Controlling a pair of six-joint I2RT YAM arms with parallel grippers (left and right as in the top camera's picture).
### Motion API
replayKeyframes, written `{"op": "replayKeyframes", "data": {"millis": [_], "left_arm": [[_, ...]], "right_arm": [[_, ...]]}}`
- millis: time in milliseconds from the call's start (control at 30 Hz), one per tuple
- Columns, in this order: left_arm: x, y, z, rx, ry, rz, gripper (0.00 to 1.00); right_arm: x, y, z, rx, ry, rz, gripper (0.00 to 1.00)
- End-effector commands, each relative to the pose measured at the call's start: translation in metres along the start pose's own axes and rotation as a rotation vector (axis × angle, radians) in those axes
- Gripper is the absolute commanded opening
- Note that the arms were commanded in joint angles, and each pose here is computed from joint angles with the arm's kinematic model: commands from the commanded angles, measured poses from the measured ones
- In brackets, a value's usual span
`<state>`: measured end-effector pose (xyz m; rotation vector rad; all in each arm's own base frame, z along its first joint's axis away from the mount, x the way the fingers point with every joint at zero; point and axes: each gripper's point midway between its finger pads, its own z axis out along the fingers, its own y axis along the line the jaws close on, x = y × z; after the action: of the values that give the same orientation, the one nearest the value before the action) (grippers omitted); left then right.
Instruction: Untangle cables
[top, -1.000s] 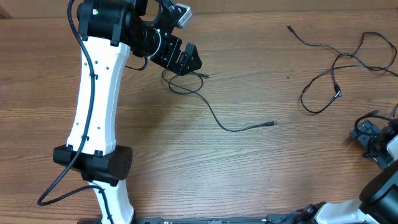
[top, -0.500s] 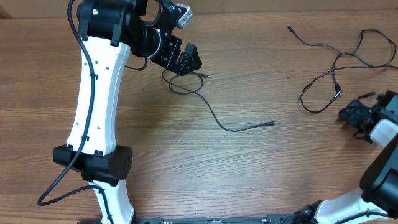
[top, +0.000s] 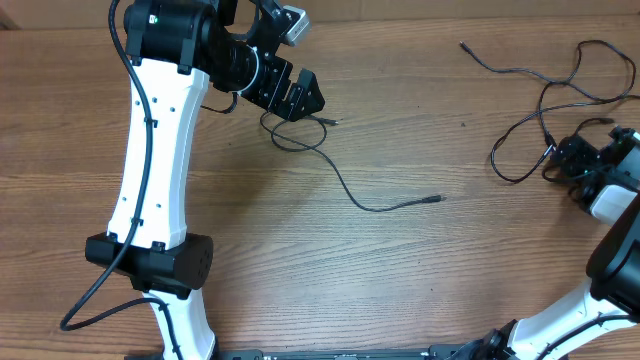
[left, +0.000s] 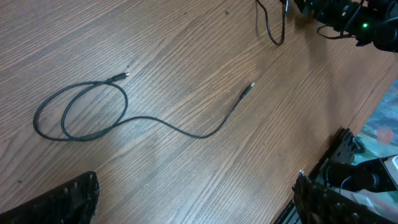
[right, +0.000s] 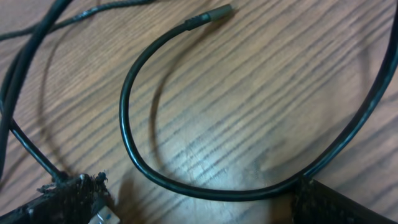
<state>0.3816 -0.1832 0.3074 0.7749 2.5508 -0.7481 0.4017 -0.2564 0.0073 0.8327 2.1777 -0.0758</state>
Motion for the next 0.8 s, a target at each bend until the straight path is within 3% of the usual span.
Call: {"op": "replayKeyframes", "data": {"millis": [0, 233, 400, 767], "left_arm": [[0.0, 0.002, 0.002, 0.013, 0.001, 0.013, 1.0], [0.0, 0.002, 0.002, 0.014, 0.001, 0.013, 1.0], [0.0, 0.002, 0.002, 0.014, 0.001, 0.013, 1.0], [0.0, 0.002, 0.002, 0.014, 0.001, 0.013, 1.0]], "right_arm": [[0.037, 0.007, 0.016, -0.042, 0.107, 0.066, 1.0], [0.0, 0.03, 0.016, -0.152, 0.059, 0.057, 1.0], [-0.018, 0.048, 0.006, -0.219, 0.14, 0.06, 1.0], [-0.104, 0.087, -0.099, -0.253, 0.051, -0.051, 1.0]]}}
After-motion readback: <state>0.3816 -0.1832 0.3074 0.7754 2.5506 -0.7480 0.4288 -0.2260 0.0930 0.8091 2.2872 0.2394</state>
